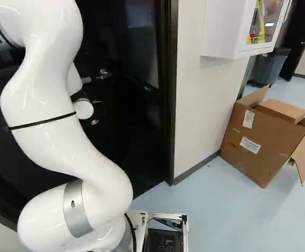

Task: Open the door and move inside

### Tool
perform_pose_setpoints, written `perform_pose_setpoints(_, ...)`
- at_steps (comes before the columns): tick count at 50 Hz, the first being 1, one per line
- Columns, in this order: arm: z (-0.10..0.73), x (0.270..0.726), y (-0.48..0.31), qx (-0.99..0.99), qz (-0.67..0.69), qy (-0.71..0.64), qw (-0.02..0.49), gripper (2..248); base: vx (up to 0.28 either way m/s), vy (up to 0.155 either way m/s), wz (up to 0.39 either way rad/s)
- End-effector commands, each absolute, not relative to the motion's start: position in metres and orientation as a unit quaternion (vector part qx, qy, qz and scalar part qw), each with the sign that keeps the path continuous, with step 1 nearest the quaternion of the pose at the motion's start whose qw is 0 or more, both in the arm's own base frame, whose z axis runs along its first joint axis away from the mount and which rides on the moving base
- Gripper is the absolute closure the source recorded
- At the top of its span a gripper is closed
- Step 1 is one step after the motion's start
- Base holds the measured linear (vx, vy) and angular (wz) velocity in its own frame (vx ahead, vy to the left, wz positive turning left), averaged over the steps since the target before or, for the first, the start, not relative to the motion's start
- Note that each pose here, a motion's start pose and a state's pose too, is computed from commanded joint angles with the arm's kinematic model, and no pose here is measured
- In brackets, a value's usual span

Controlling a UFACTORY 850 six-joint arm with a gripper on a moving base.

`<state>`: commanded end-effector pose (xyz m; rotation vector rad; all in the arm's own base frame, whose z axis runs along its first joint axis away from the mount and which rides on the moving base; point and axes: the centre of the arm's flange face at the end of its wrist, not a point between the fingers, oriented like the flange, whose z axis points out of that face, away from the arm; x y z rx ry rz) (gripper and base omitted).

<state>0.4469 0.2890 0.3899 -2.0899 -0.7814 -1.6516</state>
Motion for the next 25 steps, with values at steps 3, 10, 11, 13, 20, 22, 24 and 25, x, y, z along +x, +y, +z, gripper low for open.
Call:
perform_pose_setpoints(3,0.390,0.448,0.294,-0.739,-0.585,-0.279,0.184,3,0.000,0.000,0.000)
perform_pose_setpoints(10,0.389,0.449,0.305,-0.735,-0.585,-0.285,0.189,3,0.000,0.000,0.000)
perform_pose_setpoints(11,0.389,0.450,0.307,-0.735,-0.585,-0.286,0.190,3,0.000,0.000,0.000)
perform_pose_setpoints(13,0.388,0.450,0.310,-0.734,-0.585,-0.287,0.191,3,0.000,0.000,0.000)
perform_pose_setpoints(20,0.388,0.452,0.322,-0.731,-0.585,-0.291,0.196,3,0.000,0.000,0.000)
perform_pose_setpoints(22,0.387,0.453,0.325,-0.730,-0.586,-0.292,0.197,3,0.000,0.000,0.000)
perform_pose_setpoints(24,0.387,0.453,0.328,-0.730,-0.586,-0.292,0.198,3,0.000,0.000,0.000)
perform_pose_setpoints(25,0.387,0.453,0.330,-0.729,-0.586,-0.293,0.199,3,0.000,0.000,0.000)
